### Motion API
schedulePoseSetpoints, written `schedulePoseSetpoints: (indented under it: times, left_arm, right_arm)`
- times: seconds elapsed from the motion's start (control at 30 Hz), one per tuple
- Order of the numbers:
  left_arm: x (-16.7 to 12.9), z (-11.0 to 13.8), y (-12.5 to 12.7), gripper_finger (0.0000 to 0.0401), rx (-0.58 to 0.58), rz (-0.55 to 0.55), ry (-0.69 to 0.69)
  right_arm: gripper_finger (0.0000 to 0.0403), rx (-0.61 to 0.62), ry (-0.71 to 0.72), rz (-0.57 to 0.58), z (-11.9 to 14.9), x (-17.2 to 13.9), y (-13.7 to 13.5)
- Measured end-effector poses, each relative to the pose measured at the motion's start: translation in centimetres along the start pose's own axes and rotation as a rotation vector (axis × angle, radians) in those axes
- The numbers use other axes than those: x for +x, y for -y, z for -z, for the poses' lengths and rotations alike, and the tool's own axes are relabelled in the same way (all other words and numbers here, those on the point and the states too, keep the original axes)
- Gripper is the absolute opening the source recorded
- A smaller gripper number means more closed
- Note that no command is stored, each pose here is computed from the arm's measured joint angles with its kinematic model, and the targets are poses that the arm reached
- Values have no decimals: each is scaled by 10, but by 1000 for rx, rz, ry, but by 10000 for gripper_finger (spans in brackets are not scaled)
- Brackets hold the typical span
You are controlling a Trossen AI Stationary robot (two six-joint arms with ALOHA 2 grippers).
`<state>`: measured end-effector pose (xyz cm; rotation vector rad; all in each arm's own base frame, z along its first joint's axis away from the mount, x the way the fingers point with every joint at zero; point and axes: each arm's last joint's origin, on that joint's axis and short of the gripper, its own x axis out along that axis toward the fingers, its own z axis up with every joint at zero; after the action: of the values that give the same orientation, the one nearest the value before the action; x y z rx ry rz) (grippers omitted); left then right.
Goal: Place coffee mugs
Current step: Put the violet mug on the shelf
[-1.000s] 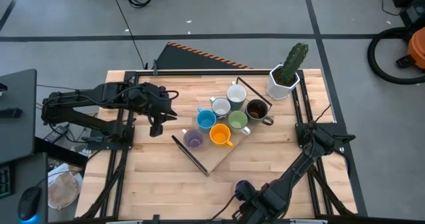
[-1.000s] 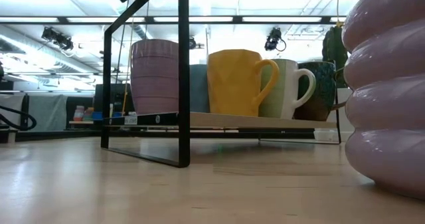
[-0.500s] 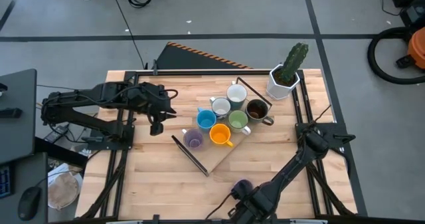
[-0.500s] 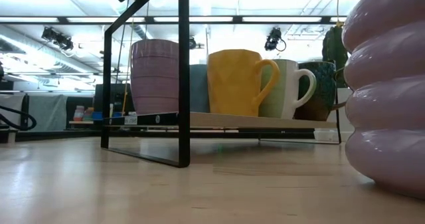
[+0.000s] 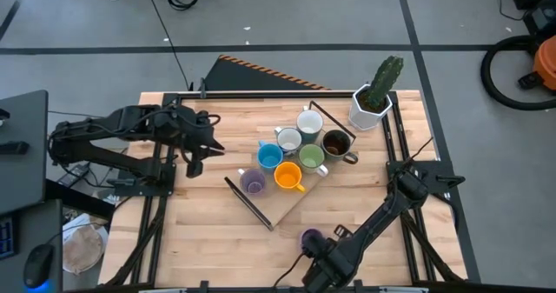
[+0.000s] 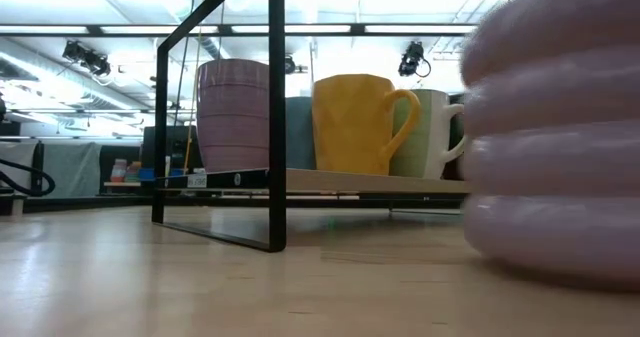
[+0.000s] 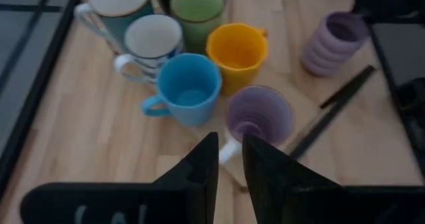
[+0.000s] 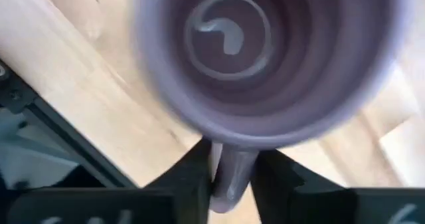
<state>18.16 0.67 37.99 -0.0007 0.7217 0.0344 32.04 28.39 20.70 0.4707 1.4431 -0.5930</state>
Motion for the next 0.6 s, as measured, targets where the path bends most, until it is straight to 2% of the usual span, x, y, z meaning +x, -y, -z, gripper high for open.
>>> schedulePoseSetpoints:
  times: [0.1,0.23,0.4,0.6]
  left_arm:
    - [-3,2,1,73,0,41,-4]
    - [-7,3,2,73,-28,58,9]
    - [-12,4,3,73,-50,107,22]
    - [-17,5,3,73,-64,109,40]
  right_arm:
    - [60,-59,17,5,-2,0,1]
    - [60,-132,79,53,-6,0,4]
    - [60,-151,116,118,-13,-2,12]
    - [60,-166,134,50,-27,-22,20]
